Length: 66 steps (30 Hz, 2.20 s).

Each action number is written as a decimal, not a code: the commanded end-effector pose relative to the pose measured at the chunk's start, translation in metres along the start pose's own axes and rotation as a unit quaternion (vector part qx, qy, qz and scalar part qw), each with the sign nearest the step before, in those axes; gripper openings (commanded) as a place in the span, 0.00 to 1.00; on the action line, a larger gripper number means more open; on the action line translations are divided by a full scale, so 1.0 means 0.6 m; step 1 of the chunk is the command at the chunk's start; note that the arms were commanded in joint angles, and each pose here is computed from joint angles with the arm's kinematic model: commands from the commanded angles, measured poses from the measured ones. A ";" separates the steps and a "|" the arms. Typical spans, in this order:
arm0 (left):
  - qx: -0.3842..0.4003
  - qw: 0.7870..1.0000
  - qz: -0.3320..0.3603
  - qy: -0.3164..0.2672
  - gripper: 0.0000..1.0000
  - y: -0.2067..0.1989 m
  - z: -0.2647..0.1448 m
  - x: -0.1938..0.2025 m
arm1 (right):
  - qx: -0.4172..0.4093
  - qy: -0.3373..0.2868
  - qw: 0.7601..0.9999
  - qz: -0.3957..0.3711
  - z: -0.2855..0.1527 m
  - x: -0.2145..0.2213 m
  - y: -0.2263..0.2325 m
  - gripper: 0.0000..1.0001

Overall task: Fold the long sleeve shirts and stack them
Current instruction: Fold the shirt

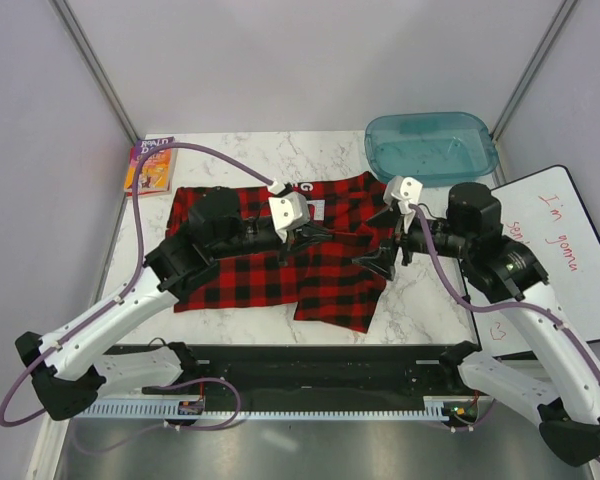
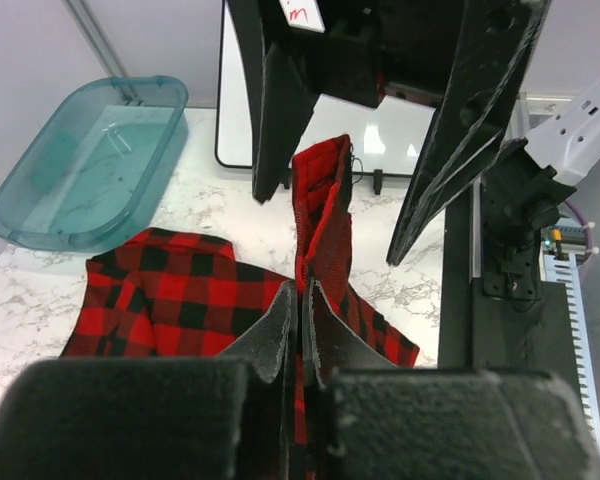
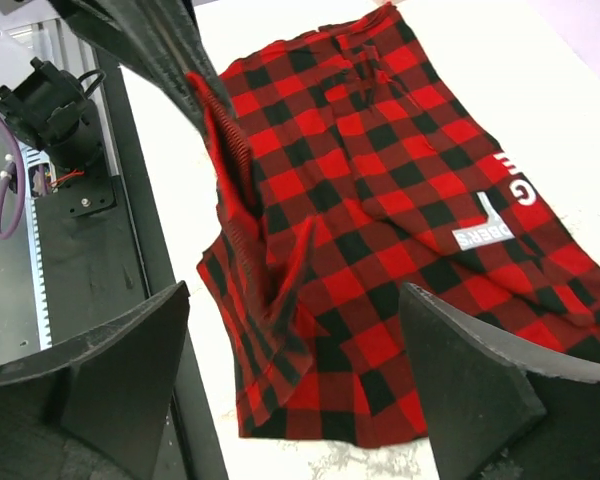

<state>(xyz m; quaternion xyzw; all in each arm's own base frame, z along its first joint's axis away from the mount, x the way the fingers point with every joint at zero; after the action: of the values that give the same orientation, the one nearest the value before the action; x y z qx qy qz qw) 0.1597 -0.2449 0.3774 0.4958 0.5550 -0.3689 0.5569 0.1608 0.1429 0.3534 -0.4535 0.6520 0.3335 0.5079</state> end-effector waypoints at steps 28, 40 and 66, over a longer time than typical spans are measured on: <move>-0.062 0.860 -0.039 0.506 0.54 0.048 -0.398 0.424 | 0.085 -0.029 0.991 -0.098 0.065 -0.116 -0.060 0.00; -0.016 0.843 0.010 0.537 0.53 0.073 -0.399 0.527 | 0.102 -0.022 0.987 -0.126 0.075 -0.134 -0.080 0.00; -0.065 0.881 -0.038 0.468 0.02 0.172 -0.398 0.411 | 0.106 -0.057 0.952 -0.281 0.111 -0.230 -0.135 0.00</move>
<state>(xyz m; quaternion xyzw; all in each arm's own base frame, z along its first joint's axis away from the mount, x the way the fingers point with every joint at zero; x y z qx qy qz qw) 0.2093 0.0464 0.1610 0.5781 0.7831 -0.0494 0.2239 0.2477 0.1934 0.4572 -0.5093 0.5533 0.1609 0.6391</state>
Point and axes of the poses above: each gripper's point midway between its finger pads, its own z axis out along the fingers, its own y axis along the line the jaws close on, x = y × z, the point moved 8 cm from there along -z, back along the fingers, and after that the axes turned 1 degree about -z, right-handed, at the moved point
